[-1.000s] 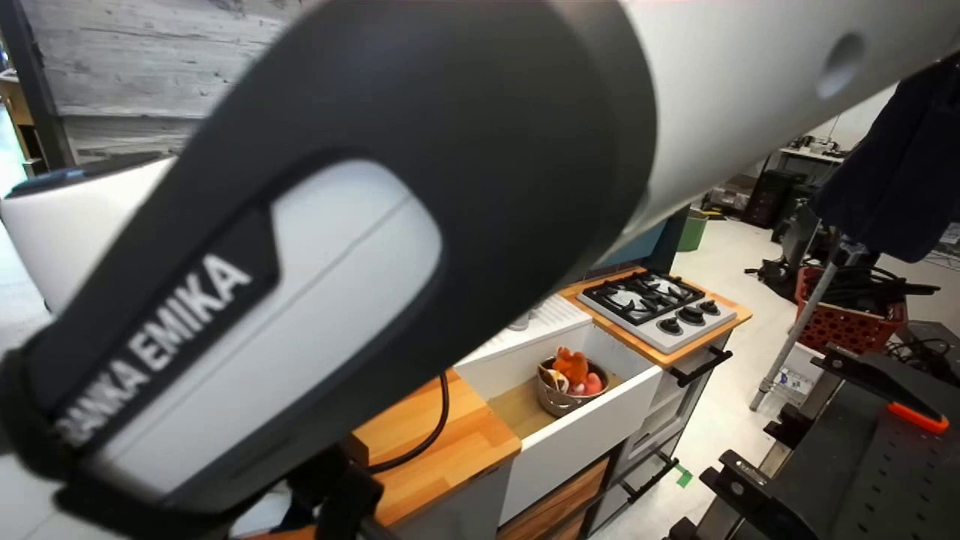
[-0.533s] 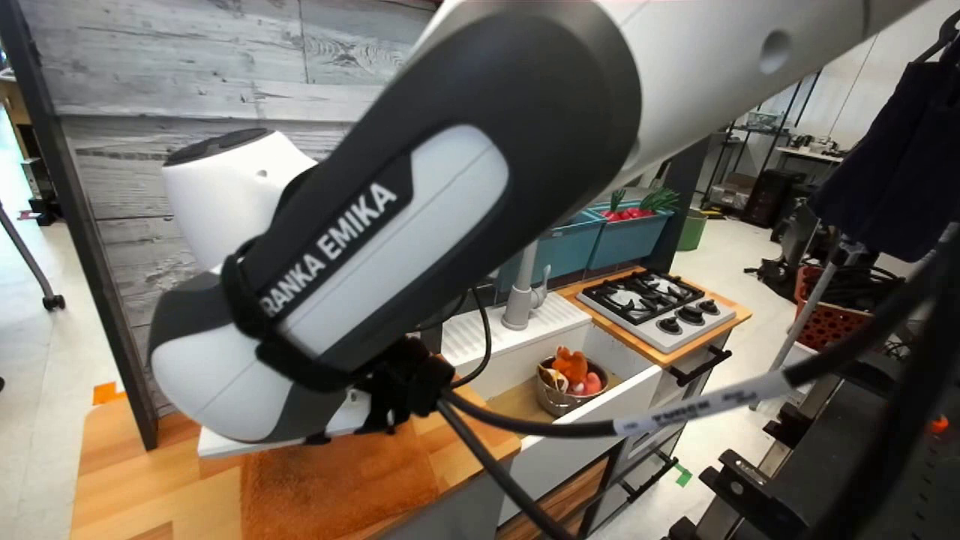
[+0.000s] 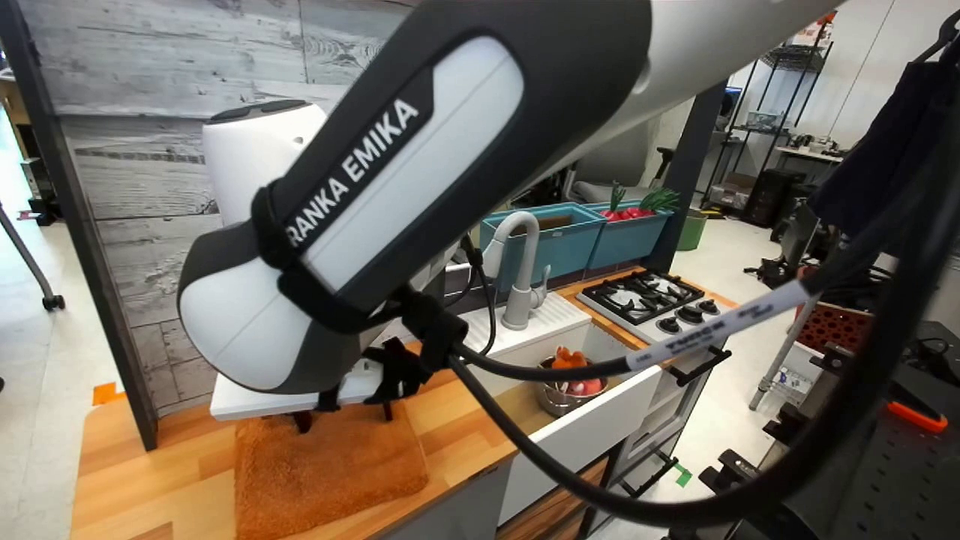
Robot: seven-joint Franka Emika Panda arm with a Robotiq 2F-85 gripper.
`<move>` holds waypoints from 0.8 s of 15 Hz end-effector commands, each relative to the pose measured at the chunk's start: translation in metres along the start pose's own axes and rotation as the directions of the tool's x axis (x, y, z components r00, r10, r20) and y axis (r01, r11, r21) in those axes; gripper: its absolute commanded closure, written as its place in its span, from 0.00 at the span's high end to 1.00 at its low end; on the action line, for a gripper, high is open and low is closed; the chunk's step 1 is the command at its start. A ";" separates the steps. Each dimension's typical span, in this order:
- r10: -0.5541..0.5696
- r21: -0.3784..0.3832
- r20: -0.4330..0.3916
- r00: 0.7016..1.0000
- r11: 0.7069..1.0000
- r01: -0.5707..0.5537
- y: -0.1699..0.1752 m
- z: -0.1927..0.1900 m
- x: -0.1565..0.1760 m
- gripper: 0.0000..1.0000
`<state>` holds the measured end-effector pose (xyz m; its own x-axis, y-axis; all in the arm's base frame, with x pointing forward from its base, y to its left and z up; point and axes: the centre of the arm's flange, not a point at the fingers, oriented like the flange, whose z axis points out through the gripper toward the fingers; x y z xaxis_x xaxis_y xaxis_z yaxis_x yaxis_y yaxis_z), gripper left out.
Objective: Use the towel to wipe the table, then put the dolls on the stove
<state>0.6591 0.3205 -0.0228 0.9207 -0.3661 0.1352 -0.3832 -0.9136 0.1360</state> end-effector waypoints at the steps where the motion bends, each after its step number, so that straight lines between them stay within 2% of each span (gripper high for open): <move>1: -0.040 0.047 0.072 0.997 0.998 0.036 -0.015 0.024 -0.018 1.00; 3: -0.055 0.099 0.100 0.993 0.994 0.045 -0.027 0.032 -0.041 1.00; 6: -0.039 0.215 0.024 0.999 0.976 0.033 -0.053 0.030 -0.065 1.00; 8: -0.023 0.262 -0.019 1.000 0.965 0.027 -0.064 0.018 -0.065 1.00; 11: 0.020 0.233 -0.055 0.998 0.972 -0.007 -0.050 0.004 -0.058 1.00; 12: 0.046 0.177 -0.052 0.998 0.984 -0.036 -0.038 0.004 -0.050 1.00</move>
<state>0.6223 0.3948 -0.0445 0.9244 -0.3476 0.1567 -0.3366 -0.9370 -0.0930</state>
